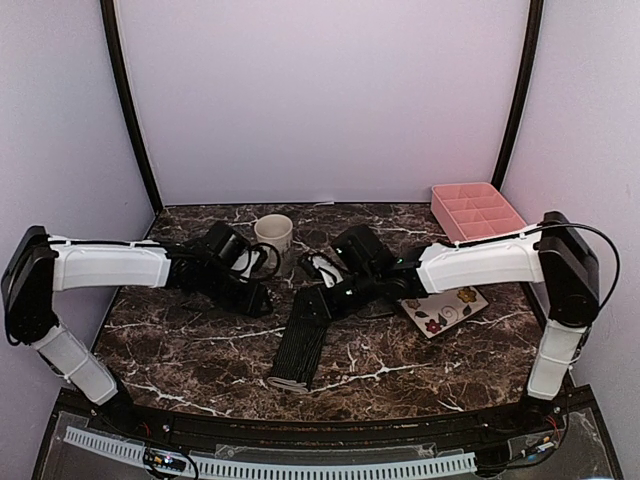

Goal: Roll the underwear
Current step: Adjust the underwear at the center of the board.

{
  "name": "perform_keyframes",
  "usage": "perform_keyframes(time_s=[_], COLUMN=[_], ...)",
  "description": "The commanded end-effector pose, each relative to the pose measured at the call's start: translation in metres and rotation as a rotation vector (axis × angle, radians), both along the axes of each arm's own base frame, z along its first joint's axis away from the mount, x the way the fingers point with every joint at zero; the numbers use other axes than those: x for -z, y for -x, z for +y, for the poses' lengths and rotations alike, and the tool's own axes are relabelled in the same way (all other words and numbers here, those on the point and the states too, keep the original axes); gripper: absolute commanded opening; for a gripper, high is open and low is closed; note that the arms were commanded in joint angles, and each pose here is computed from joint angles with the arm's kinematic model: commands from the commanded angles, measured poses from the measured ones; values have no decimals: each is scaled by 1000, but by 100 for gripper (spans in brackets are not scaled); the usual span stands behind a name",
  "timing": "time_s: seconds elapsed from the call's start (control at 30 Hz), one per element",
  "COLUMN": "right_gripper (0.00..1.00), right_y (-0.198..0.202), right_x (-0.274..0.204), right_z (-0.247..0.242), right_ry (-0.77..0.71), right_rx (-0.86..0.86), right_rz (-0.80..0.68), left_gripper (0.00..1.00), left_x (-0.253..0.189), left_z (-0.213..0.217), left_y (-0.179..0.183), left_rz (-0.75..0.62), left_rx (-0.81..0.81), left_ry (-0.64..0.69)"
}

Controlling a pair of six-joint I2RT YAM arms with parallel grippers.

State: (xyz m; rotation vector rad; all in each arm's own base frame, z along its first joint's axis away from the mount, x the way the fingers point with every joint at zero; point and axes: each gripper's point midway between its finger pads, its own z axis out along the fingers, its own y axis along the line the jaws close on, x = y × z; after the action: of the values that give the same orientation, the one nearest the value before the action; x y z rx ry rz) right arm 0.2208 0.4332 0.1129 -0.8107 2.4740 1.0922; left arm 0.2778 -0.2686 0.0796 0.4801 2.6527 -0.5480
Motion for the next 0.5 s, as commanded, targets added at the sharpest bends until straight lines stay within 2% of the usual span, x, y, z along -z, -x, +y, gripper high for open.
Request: perform_keyframes(time_s=[0.0,0.13,0.23,0.33,0.47], right_gripper=[27,27,25,24,24], right_y=[17,36,42,30,6], right_x=[9,46,87,116,115], right_z=[29,19,-9,-45,-71], right_ry=[-30,33,136,240,308], right_rx=[-40,-83,-121,-130,-138], right_rz=[48,108,122,133,92], left_gripper=[50,50,50,49,49], left_x=[8,-4,-11,-15,-16], left_z=[27,32,30,23,13], left_y=[34,46,53,63,77], left_rz=[45,6,-25,-50,-53], left_rx=[-7,-2,31,101,170], left_ry=[-13,51,95,104,113])
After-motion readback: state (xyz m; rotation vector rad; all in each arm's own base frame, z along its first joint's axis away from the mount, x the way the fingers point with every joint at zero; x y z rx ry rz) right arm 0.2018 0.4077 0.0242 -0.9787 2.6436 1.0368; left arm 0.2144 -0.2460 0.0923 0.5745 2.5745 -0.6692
